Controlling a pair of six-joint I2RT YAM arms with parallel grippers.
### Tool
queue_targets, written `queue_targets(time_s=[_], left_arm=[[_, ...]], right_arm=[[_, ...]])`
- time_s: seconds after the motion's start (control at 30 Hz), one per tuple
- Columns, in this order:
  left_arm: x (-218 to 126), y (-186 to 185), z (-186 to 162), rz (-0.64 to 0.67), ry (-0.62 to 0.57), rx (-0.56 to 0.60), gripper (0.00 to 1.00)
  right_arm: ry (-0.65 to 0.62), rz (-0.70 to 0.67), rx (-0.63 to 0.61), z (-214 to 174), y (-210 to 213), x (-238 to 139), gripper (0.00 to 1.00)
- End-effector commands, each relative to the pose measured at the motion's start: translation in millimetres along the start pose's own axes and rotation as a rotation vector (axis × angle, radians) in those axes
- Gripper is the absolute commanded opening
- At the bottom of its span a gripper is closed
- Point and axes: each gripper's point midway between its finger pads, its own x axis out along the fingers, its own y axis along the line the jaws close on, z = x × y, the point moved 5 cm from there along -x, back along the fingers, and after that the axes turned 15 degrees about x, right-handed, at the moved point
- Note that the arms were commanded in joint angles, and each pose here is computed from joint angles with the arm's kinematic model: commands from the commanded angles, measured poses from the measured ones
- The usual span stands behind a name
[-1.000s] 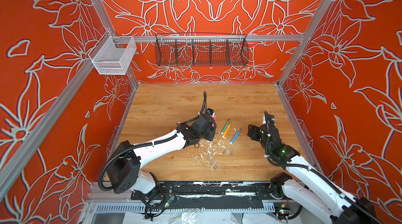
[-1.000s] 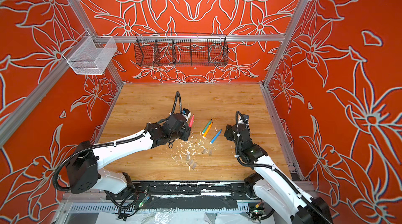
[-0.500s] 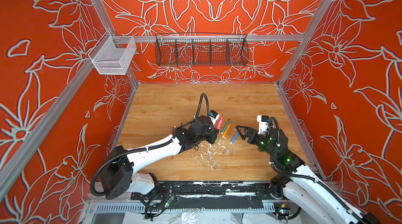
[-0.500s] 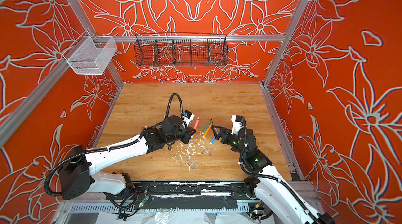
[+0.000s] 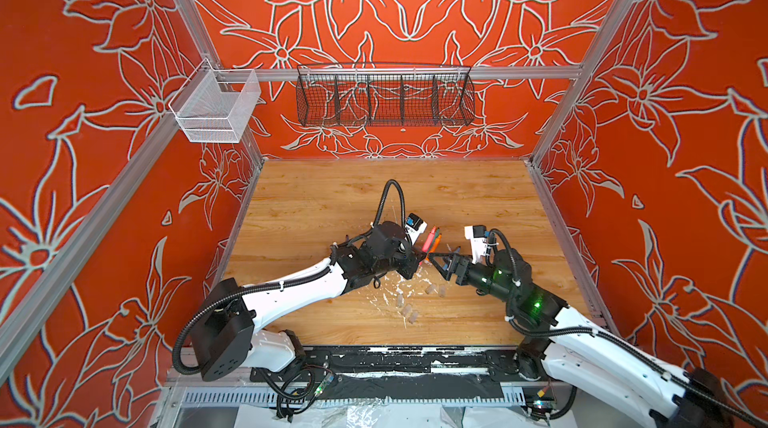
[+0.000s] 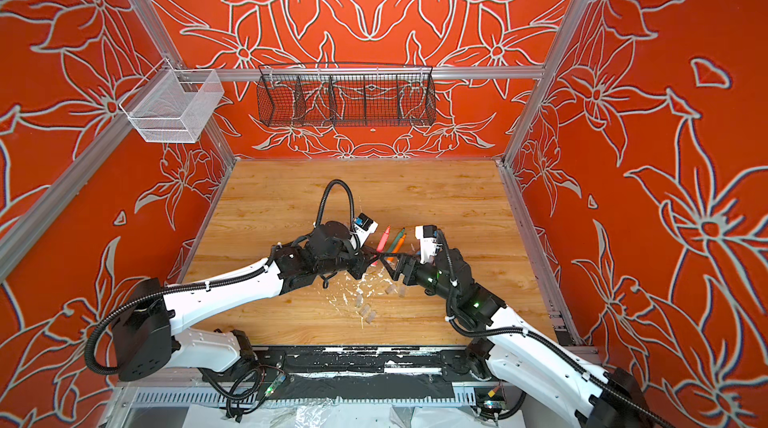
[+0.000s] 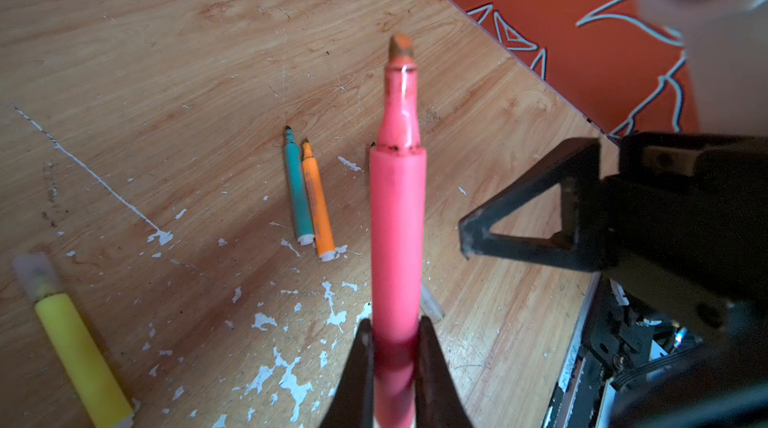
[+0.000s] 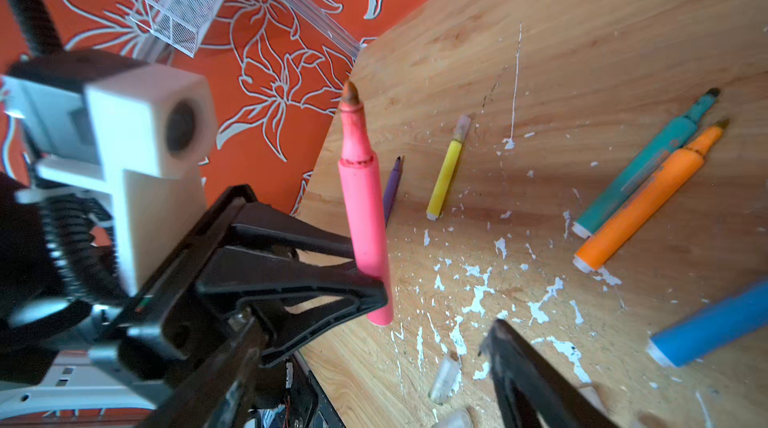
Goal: Insert the pens into the pen caps
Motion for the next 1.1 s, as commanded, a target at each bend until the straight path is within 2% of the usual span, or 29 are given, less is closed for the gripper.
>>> queue_targets(time_s=[0.0, 0.13, 0.5, 0.7, 1.07], left_arm=[[-3, -7, 5, -0.038, -0.037, 0.032, 0.0], [-3, -9, 4, -0.054, -0.045, 0.035, 0.0], [-1, -26, 2, -0.143, -0.059, 0.094, 0.0], [6, -36, 0, -0.165, -0.032, 0.138, 0.0], [7, -38, -1, -0.152, -0.022, 0.163, 0.0]], right_arm=[[-0.037, 0.056, -0.003, 9, 20, 4, 0.83], [-0.021, 0.047, -0.006, 8, 20, 9, 0.75], [-0.088, 0.005, -0.006, 14, 12, 7, 0.73], [-0.084, 0.0, -0.013, 15, 13, 8, 0.57], [-0.123, -0.014, -0.033, 19, 13, 2, 0.36]])
